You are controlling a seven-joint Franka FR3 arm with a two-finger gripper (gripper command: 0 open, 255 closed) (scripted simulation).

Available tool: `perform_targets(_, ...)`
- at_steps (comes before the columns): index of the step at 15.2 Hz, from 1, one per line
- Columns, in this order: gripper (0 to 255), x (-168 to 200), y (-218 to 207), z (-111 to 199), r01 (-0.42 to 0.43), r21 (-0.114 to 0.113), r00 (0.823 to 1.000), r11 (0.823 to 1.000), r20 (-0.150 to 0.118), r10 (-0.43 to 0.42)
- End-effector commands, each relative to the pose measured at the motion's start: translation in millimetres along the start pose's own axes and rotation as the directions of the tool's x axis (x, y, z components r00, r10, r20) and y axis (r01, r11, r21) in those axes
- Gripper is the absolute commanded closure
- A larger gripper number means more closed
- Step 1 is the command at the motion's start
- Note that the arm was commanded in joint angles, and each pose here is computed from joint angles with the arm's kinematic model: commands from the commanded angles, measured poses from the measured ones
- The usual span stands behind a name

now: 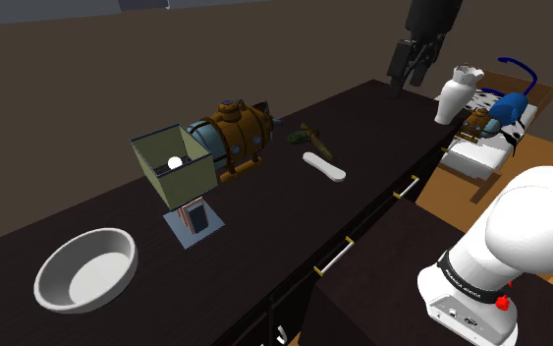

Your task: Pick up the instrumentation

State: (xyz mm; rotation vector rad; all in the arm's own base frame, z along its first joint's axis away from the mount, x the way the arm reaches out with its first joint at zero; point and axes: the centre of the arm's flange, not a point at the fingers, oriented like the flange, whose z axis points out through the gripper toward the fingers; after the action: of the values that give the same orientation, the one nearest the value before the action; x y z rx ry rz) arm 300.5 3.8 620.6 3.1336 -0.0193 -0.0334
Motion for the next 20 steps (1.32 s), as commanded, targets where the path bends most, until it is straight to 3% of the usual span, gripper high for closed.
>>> perform_targets(1,0,0.0,0.0,0.0,0.0,0.0,1.0,1.0,0.0,0.0)
perform_targets(20,0,111.8,83.9,208.1,-0.002,0.011,1.0,1.0,-0.01,0.002)
